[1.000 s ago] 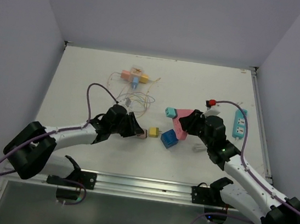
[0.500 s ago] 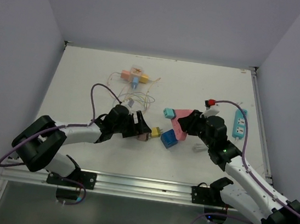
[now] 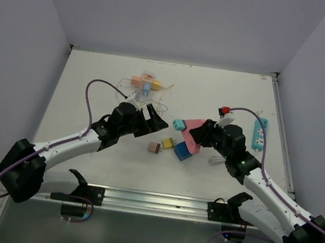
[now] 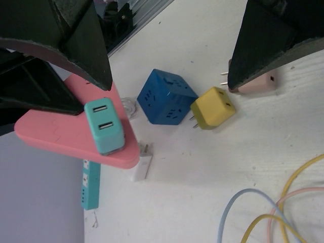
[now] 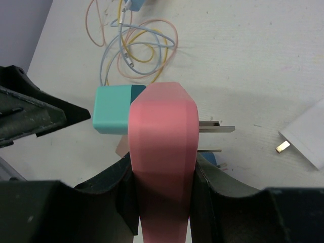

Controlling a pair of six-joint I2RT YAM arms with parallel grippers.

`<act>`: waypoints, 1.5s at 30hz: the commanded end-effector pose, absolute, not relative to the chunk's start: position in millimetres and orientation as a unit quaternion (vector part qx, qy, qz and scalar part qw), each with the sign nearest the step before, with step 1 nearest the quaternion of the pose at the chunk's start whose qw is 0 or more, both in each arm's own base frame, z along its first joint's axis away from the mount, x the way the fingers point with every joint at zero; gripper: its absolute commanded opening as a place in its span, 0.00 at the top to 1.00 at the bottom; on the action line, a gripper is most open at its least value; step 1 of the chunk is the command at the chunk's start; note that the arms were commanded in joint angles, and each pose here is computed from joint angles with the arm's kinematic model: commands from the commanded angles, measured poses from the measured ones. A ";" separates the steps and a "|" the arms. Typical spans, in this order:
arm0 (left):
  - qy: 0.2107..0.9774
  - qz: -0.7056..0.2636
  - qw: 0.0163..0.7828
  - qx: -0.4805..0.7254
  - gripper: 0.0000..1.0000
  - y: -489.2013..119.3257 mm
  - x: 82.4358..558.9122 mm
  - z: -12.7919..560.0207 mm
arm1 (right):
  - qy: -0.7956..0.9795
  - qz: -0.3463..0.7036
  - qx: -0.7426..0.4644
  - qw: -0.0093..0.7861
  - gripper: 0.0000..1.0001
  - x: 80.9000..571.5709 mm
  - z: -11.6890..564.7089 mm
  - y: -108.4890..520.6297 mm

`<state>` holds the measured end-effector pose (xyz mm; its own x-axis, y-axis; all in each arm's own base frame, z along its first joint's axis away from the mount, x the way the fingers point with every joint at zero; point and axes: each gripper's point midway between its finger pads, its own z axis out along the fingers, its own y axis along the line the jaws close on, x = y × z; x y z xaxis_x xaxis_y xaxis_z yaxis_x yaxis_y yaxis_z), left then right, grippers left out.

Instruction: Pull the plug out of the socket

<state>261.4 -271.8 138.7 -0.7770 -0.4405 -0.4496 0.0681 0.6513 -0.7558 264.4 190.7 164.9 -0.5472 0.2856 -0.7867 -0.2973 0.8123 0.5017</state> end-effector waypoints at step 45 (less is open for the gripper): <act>0.827 -0.454 0.256 -0.210 1.00 -338.4 269.3 189.7 | 0.786 0.329 -0.007 0.522 1.00 273.8 192.2 196.8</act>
<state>274.2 -339.0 171.8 -0.7900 -0.5607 -0.2481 -0.1173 0.5353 -0.8365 260.4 204.7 172.3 -0.5491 0.2727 -0.7900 -0.3694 0.7688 0.5221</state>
